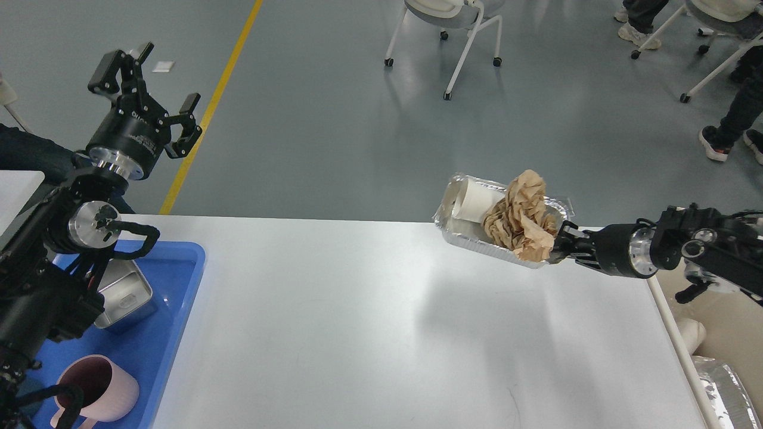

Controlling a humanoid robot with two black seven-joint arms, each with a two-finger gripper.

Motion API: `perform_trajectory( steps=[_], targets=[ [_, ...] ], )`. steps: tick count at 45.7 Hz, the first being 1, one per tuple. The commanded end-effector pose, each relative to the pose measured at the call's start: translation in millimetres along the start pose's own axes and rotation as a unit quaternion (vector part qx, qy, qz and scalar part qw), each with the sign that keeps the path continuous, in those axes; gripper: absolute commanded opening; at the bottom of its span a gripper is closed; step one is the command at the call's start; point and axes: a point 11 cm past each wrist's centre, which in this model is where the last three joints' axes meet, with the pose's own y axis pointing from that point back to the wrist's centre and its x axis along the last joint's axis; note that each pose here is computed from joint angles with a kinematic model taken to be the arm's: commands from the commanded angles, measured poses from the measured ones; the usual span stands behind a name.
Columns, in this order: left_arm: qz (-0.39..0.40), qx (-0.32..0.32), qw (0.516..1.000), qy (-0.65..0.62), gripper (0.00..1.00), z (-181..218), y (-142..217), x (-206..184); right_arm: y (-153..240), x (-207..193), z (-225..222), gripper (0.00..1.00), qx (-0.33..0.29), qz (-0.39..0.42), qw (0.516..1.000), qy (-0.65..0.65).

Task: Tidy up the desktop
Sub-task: 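Carry the foil tray with the right gripper into the white bin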

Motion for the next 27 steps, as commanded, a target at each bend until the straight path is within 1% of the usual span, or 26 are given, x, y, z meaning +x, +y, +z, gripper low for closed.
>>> perform_trajectory(
  steps=[1,5,10,13,27],
  targets=[
    [0.025,-0.018,0.996,0.083,0.97,-10.9,24.0,25.7,26.5,30.4,25.0,0.0,-0.009,0.046,0.997,-0.062],
    [0.043,-0.029,0.99,0.129,0.97,-20.9,36.9,38.8,47.0,46.9,44.7,0.0,-0.02,0.075,0.992,-0.102],
    [0.053,-0.037,0.988,0.142,0.97,-23.7,40.8,43.7,73.9,64.1,67.6,0.0,-0.035,0.107,0.985,-0.131],
    [0.061,-0.032,0.986,0.149,0.97,-33.6,48.1,48.0,86.5,70.3,85.5,0.0,-0.047,0.123,0.979,-0.154],
    [0.093,-0.022,0.982,0.164,0.97,-53.0,58.8,63.4,123.6,69.4,167.3,0.0,-0.126,0.167,0.958,-0.198]
  ],
)
